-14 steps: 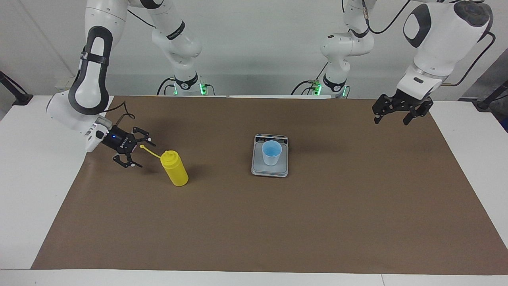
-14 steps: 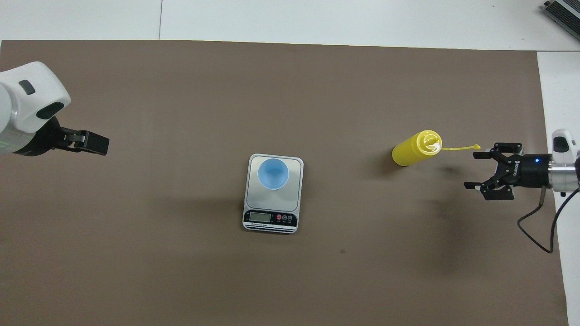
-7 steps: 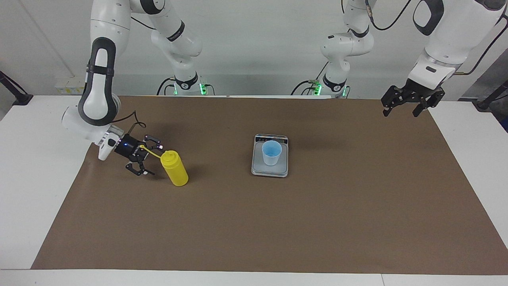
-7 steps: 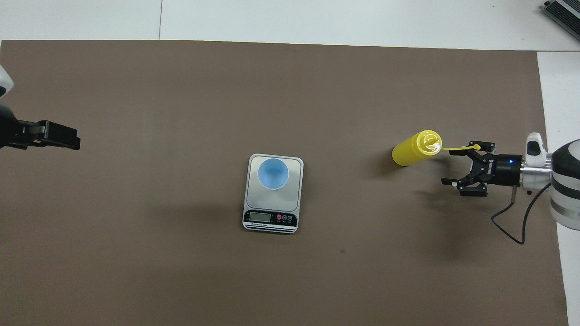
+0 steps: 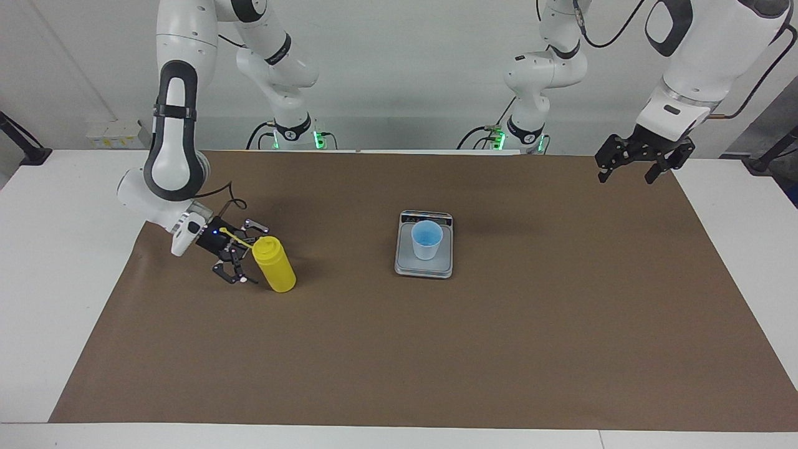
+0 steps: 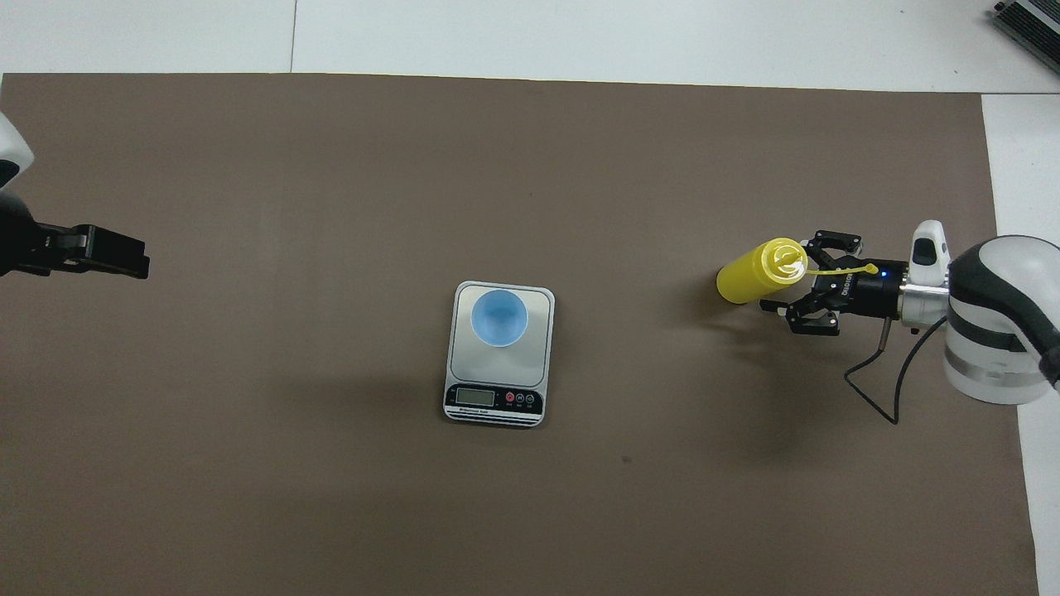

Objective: Pour seasoning into cup on scale with both arms
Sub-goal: 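Reach the right gripper to the yellow bottle and grasp it, then lift the yellow bottle with the right gripper toward the cup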

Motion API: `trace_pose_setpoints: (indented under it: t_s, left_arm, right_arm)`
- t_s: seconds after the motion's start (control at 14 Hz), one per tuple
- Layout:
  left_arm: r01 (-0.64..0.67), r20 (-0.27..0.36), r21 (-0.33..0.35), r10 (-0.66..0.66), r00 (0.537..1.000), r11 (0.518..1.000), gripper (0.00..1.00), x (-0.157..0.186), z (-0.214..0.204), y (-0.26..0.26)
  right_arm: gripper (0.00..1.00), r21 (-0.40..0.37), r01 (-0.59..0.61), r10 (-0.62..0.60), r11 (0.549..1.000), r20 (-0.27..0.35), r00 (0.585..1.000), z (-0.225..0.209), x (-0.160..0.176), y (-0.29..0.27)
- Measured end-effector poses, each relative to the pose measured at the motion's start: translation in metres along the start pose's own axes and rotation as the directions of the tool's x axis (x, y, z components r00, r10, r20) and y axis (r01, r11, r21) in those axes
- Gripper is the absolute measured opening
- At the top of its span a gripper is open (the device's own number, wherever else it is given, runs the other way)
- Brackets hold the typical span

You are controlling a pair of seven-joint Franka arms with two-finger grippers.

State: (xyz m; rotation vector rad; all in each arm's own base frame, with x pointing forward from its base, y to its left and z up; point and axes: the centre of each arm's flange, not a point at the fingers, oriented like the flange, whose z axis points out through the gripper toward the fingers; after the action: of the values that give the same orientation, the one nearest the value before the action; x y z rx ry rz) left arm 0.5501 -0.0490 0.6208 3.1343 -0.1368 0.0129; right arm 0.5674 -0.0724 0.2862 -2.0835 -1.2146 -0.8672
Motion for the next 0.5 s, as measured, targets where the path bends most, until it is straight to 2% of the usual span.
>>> trace_pose_setpoints:
  t_s: [0.29,0.5]
  left_arm:
    - [0.0,0.012,0.002,0.0,1.0,1.0,1.0,-0.001,0.005,0.0]
    - [0.001,0.017,0.004,-0.001,1.0,1.0,1.0,-0.001,0.007,-0.001]
  right_arm:
    - [1.0,0.008,0.006,-0.006,1.0,-0.016,1.0,0.015,0.012,-0.005]
    - [1.0,-0.009,0.039,-0.039,0.999,0.014,0.999,0.035,0.028,-0.011]
